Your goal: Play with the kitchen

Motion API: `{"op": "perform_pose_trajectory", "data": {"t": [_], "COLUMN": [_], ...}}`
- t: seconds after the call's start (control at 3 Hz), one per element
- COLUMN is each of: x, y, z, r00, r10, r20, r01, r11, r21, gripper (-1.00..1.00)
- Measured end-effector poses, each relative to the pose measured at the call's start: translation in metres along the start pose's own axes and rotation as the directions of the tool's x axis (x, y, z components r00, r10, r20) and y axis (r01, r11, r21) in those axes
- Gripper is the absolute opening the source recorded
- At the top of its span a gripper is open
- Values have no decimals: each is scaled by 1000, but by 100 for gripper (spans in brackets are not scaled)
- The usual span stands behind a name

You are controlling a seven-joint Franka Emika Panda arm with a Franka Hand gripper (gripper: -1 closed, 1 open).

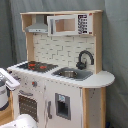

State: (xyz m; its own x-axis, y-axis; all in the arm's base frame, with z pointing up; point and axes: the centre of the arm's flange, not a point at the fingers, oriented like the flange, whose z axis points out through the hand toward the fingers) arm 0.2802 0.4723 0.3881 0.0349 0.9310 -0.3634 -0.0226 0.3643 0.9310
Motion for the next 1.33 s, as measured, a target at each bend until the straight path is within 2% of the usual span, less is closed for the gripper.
{"op": "perform_pose_trajectory", "data": {"t": [0.33,0.67,1.0,1.33], "x": [11,20,27,34], "y": [4,7,4,-10], "z": [6,10,9,13], "r00": [996,985,965,942], "r10": [84,172,260,332], "r20": [-7,-17,-31,-43], "r01": [-84,-172,-261,-332], "r11": [996,985,965,943], "r21": [-13,-23,-19,3], "gripper": [100,100,100,100]}}
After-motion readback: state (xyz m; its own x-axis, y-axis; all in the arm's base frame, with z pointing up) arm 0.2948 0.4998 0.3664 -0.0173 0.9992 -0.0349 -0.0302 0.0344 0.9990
